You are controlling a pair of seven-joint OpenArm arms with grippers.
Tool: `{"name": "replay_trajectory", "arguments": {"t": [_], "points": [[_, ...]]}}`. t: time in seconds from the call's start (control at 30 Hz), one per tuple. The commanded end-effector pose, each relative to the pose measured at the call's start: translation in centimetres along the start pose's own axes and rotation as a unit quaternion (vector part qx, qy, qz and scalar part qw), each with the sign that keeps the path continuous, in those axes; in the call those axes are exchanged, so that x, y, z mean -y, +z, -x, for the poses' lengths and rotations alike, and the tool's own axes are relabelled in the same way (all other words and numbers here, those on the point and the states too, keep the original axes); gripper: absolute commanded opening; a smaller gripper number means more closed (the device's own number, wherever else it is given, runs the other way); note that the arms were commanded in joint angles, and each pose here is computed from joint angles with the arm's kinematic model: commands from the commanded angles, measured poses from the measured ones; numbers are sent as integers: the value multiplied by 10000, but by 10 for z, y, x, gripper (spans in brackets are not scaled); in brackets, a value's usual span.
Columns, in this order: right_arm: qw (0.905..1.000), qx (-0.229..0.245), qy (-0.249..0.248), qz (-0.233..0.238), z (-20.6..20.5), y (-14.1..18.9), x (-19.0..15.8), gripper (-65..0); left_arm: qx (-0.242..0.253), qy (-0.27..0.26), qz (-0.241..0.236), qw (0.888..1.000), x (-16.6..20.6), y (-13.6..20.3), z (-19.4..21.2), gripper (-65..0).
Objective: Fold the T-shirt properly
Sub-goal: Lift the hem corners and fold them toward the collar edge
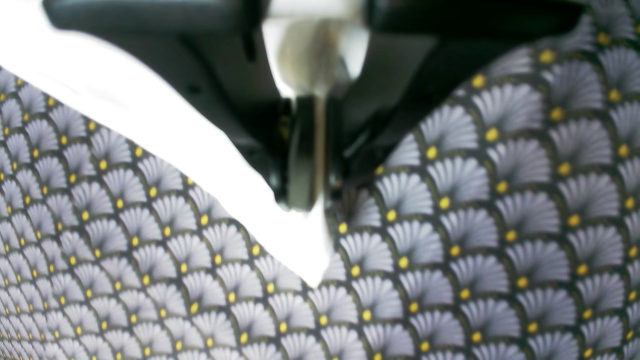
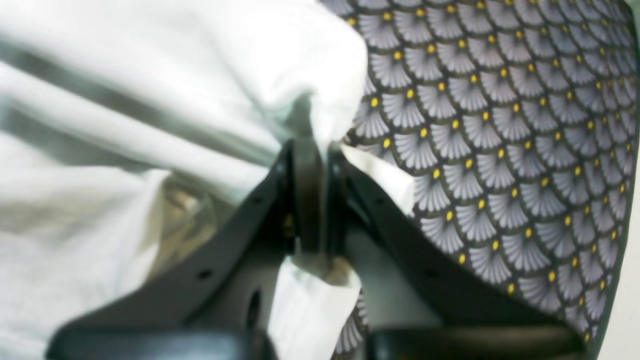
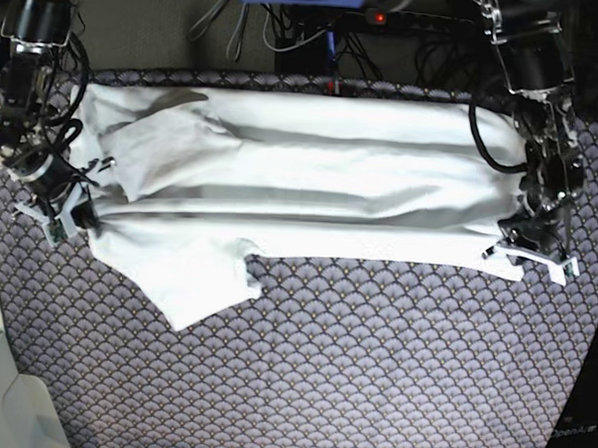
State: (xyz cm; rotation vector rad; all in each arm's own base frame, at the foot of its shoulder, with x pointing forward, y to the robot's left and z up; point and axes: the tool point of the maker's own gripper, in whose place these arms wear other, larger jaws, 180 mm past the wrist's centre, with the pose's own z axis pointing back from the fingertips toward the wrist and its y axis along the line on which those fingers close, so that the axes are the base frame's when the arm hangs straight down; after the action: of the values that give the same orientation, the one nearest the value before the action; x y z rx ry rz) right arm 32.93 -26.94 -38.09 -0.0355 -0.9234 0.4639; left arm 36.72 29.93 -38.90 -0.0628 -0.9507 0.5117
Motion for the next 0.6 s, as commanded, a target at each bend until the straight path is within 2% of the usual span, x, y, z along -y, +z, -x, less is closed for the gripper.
{"name": "replay_trajectory", "arguments": {"t": [0.0,0.2,0.33,0.57], "points": [[9995,149,99,279,-12,7,22,-650,364,-5,-7,9993,-5,4,-27,-644],[9994,113,164,268,-7,15,16,-650,338,339,121,9988,-20,10,-29,-644],[9993,251,200,213,-14,18,2,-650,356,289,83,9989,-27,12,-34,-644],[9980,477,326,255,-33,24,-1,-650,421,272,116,9987,-25,14,-38,-644]]}}
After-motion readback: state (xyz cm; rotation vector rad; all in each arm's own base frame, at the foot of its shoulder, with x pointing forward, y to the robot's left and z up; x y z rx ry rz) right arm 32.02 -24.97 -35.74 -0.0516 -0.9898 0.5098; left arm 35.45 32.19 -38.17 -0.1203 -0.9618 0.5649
